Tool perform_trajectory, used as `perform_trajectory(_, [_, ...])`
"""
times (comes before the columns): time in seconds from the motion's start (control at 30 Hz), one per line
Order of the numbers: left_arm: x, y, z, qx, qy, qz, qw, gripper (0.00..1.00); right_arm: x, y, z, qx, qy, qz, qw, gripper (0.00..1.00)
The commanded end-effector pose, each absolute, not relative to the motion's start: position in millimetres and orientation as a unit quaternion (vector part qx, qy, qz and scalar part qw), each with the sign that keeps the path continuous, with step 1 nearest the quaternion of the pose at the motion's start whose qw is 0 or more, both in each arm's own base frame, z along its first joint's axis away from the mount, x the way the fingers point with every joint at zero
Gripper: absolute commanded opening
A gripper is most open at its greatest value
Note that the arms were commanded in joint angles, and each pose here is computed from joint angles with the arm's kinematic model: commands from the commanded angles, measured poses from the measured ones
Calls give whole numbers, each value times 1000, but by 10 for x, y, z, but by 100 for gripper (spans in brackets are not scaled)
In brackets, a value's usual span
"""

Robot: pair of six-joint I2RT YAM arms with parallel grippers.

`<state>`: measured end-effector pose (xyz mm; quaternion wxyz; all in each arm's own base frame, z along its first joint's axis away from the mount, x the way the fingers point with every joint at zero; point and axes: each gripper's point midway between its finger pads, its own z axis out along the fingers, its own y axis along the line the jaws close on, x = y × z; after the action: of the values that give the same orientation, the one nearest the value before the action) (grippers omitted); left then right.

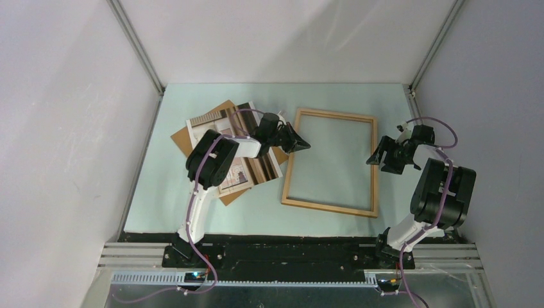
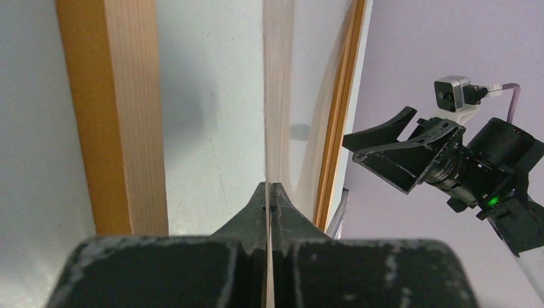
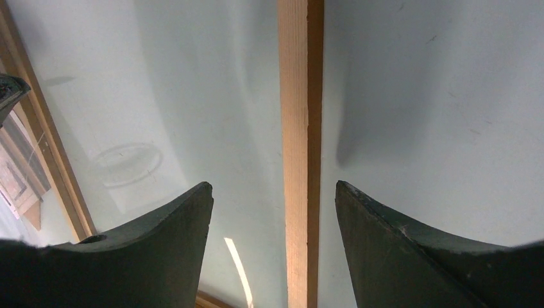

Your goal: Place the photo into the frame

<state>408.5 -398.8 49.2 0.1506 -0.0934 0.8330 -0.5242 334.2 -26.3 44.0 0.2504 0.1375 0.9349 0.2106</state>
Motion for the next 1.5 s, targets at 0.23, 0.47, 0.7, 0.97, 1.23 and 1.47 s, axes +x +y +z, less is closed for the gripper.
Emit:
perform_trajectory(0.23, [4165, -4085, 785, -73, 820, -544, 164, 0, 3437, -299, 488, 124, 937, 200, 259, 74])
perform_trajectory(0.47, [4178, -4116, 919, -74, 813, -556, 160, 0, 3443, -372, 492, 132, 937, 190, 263, 74])
perform_trajectory(0.7, [4136, -4136, 1004, -90, 807, -566, 138, 0, 3440, -408, 513, 139, 933, 196, 267, 70])
perform_trajectory(0.97, [4105, -4185, 1203, -111, 794, -588, 104, 0, 3427, -445, 524, 145, 931, 200, 268, 68])
perform_trajectory(1.23, [4057, -4219, 1325, -128, 785, -603, 67, 0, 3424, -469, 543, 149, 929, 203, 271, 67])
perform_trajectory(1.47, [4035, -4230, 1487, -126, 775, -617, 59, 0, 3413, -496, 549, 153, 928, 205, 271, 66])
